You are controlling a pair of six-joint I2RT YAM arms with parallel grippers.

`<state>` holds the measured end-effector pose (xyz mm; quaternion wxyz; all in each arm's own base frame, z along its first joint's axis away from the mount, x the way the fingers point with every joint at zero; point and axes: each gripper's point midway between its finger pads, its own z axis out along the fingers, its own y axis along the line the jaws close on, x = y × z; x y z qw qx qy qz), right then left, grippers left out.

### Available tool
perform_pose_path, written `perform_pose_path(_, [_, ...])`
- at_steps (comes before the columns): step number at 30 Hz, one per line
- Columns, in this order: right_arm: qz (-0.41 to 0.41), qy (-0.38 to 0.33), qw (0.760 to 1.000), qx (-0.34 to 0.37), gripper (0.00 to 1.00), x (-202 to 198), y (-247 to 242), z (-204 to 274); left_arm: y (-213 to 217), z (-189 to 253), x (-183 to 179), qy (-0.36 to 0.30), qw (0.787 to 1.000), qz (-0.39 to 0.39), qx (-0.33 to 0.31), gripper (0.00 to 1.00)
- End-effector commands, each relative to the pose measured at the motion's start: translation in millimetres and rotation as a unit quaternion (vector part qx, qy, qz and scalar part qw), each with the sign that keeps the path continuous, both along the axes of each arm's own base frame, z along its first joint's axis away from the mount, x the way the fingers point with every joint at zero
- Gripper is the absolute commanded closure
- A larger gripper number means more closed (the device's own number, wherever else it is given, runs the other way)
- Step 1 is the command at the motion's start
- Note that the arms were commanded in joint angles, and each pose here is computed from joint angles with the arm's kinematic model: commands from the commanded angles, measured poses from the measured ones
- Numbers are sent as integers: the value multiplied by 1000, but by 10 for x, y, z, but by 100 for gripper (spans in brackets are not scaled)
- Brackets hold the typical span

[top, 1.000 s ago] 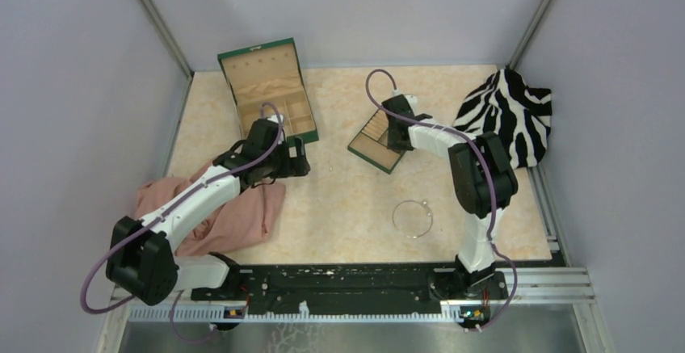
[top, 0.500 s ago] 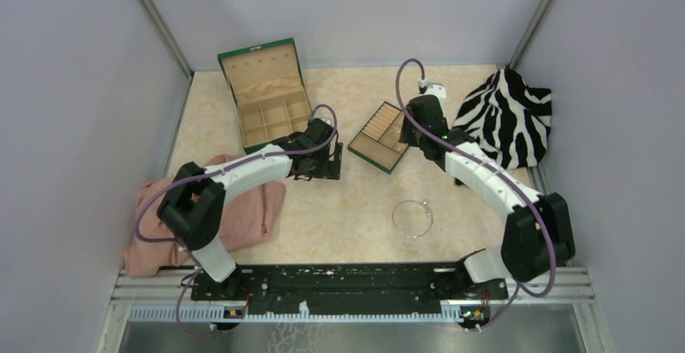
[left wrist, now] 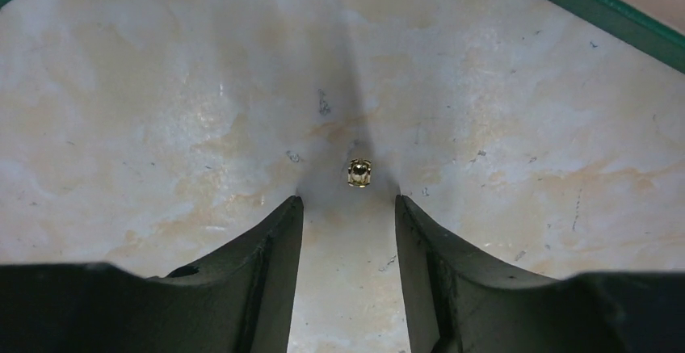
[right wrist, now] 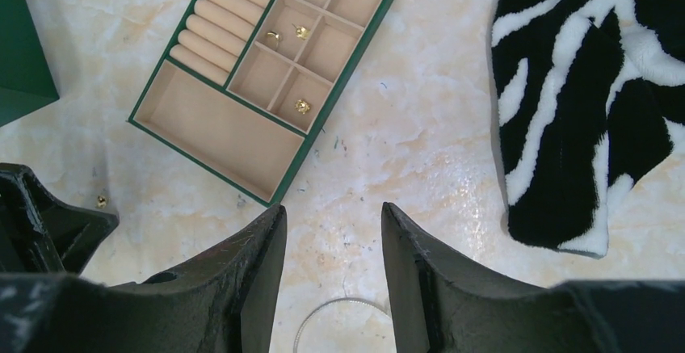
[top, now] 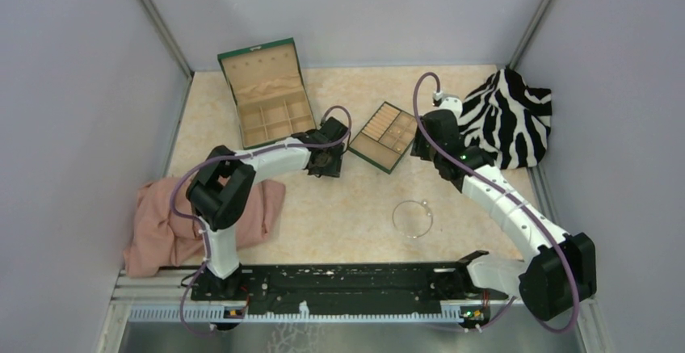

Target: Organize the mixed jewelry

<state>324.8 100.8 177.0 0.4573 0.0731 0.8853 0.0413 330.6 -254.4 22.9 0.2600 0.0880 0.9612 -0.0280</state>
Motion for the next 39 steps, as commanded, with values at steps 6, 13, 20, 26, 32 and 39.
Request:
perform_pose_path(6, [-3, -18, 1000, 8, 53, 82, 22, 114, -118, -99, 134, -2, 1000, -14, 9, 55])
perform_pose_path(13, [-6, -14, 1000, 5, 53, 65, 1, 84, -112, -122, 136, 0, 1000, -13, 12, 63])
perform_pose_path(20, [-5, -14, 1000, 9, 53, 78, 19, 78, -98, -145, 124, 2, 1000, -14, 15, 77])
perform_pose_path(26, [-4, -13, 1000, 11, 53, 72, 26, 83, -112, -116, 140, -2, 1000, -17, 13, 82])
perform_pose_path(32, [-7, -18, 1000, 12, 54, 61, 10, 119, -217, 130, 185, -16, 999, -32, -11, 88])
perform_pose_path(39, [-16, -21, 1000, 10, 54, 4, -45, 159, -465, 442, 224, -25, 996, -63, -64, 90])
